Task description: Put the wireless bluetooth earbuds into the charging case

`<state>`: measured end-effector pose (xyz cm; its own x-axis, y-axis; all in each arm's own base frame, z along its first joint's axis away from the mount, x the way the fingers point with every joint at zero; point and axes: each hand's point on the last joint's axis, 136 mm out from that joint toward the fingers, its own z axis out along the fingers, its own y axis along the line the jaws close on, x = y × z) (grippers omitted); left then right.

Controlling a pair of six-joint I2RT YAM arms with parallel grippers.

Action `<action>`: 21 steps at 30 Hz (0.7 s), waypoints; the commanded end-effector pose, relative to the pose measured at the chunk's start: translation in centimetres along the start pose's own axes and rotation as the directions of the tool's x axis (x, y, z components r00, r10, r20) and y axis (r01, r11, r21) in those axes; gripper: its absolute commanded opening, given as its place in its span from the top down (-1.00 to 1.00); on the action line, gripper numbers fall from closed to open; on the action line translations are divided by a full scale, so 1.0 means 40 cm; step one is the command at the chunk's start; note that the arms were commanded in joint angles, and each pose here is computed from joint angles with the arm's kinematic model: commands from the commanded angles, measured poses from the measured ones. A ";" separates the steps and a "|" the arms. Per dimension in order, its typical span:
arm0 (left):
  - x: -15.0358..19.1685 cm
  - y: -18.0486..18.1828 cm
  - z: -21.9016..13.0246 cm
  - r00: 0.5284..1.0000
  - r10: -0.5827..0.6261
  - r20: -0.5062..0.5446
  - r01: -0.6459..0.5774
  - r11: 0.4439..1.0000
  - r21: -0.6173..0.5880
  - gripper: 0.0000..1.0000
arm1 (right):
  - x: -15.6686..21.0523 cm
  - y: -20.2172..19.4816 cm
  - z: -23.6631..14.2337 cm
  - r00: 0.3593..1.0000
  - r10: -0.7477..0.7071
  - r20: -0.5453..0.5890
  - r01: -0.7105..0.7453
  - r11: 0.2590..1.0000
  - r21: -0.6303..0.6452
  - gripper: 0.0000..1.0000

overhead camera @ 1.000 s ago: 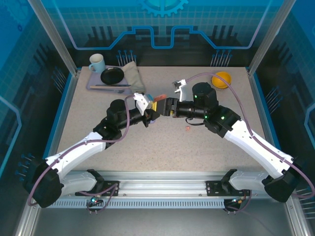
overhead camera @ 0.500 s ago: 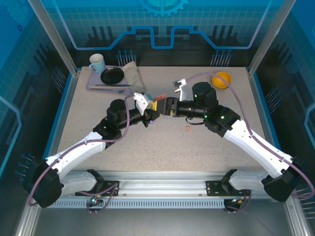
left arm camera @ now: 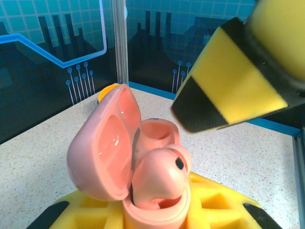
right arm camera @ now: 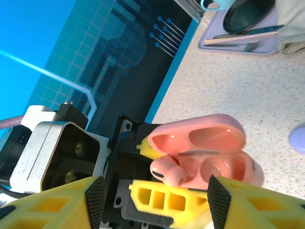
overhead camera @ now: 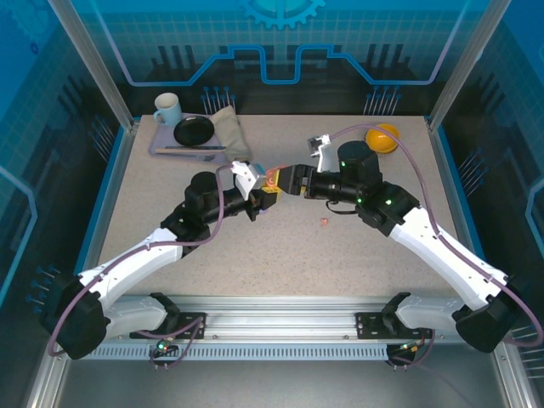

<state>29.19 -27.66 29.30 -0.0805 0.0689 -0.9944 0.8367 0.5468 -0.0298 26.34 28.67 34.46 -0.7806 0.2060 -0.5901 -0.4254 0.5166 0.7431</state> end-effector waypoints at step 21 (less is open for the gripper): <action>-0.078 -0.008 0.003 0.998 0.017 0.055 -0.018 1.000 0.025 1.00 | 0.026 -0.069 -0.015 0.918 -0.365 -0.157 0.394 0.885 0.248 -0.67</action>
<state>29.42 -27.71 30.53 -0.0689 0.0610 -0.9958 0.8358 0.5485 -0.0243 26.45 26.95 31.44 -0.6603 -0.0993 -0.7444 -0.5489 0.7404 0.3881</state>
